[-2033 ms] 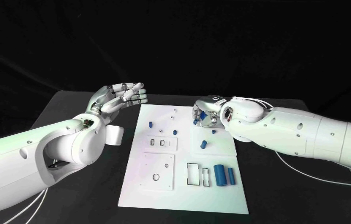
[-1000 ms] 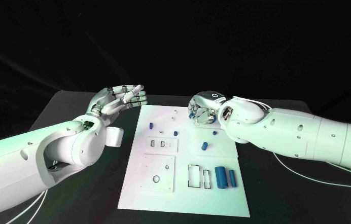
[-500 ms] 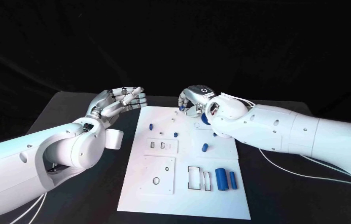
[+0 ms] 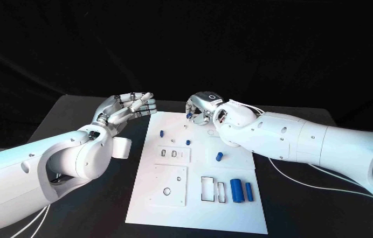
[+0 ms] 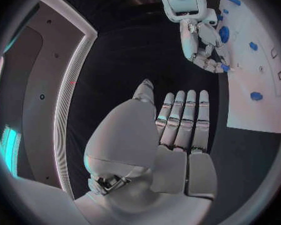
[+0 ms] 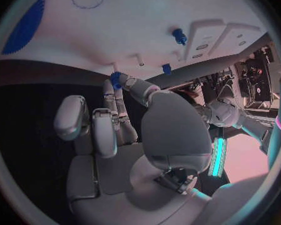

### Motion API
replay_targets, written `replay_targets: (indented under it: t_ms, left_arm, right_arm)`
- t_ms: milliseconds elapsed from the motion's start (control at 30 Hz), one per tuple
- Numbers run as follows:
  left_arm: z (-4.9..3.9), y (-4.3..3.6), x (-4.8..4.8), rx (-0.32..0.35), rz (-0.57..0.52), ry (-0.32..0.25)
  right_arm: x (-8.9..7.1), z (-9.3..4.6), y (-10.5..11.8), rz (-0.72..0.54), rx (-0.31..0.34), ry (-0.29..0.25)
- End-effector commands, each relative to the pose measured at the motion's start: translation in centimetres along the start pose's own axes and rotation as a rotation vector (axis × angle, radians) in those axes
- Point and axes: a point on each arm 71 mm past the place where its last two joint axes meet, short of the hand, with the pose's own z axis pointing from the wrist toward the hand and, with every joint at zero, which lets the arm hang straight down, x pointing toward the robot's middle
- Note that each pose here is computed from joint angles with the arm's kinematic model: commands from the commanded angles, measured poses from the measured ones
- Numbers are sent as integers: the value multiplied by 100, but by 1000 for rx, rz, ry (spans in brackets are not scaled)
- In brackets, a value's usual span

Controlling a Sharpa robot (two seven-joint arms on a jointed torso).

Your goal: Assemble the parts on the task board

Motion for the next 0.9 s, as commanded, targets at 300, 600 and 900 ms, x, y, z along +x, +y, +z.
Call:
replay_targets:
  t_ms: [300,600,900]
  left_arm:
    - [-6,-20,19,7,-7,19]
    - [-7,-22,17,6,-6,19]
    - [-6,-24,17,5,-6,19]
  right_arm:
    - [66,5,-43,-3,16,43]
    - [84,7,-31,-5,13,62]
    - [87,34,-39,-8,22,57]
